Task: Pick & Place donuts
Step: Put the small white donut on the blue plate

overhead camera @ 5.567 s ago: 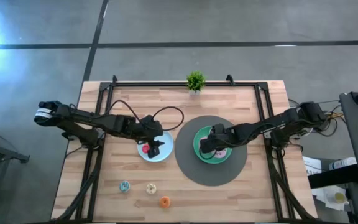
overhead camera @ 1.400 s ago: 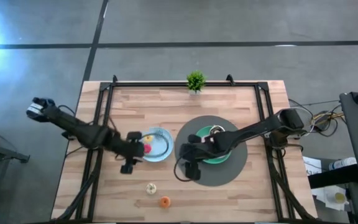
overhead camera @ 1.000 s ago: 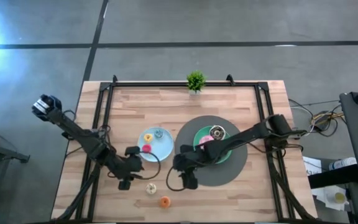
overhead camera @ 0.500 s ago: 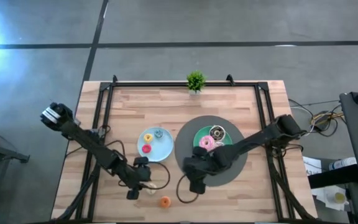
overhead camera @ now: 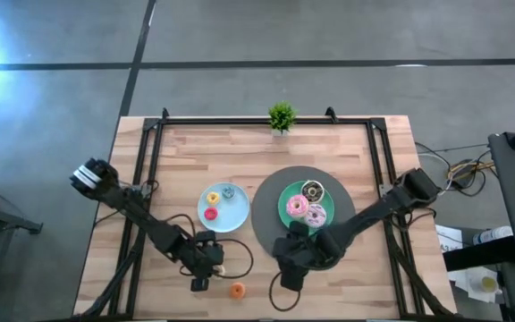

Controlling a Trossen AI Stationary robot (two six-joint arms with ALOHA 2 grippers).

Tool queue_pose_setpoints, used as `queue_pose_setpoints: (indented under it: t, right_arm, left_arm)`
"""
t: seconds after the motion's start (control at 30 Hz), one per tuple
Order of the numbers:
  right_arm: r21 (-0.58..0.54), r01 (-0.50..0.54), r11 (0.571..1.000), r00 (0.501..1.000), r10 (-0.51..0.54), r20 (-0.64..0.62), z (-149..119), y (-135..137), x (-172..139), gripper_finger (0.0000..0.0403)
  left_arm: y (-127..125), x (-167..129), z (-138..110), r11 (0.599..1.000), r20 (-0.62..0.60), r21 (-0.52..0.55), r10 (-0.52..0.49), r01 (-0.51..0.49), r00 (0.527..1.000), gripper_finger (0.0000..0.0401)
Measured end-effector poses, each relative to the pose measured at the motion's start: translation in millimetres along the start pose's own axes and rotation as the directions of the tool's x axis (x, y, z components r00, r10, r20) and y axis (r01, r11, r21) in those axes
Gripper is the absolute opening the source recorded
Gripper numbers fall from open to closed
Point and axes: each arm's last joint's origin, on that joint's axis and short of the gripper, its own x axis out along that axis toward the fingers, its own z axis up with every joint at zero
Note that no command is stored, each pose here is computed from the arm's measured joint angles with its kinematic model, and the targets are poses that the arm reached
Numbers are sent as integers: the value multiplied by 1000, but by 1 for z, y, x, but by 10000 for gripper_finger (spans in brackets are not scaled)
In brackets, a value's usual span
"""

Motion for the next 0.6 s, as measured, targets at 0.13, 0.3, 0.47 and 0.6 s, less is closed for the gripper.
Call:
queue_pose_setpoints:
  t: [0.13,0.3,0.47,0.6]
  right_arm:
    - [15,9,1000,1000,-10,13,-4,5,-2,203]
    - [24,32,999,998,-33,59,-4,4,-11,202]
    - [59,84,995,990,-90,108,-4,-1,-30,190]
    - [100,148,984,975,-162,153,-4,-9,-45,178]
  left_arm:
    - [-2,5,2,1000,-39,-4,13,-13,999,88]
    - [-7,3,11,1000,-41,18,25,-25,999,15]
    - [0,-21,33,990,-13,19,139,-139,990,3]
    - [29,-45,58,957,21,17,289,-289,957,1]
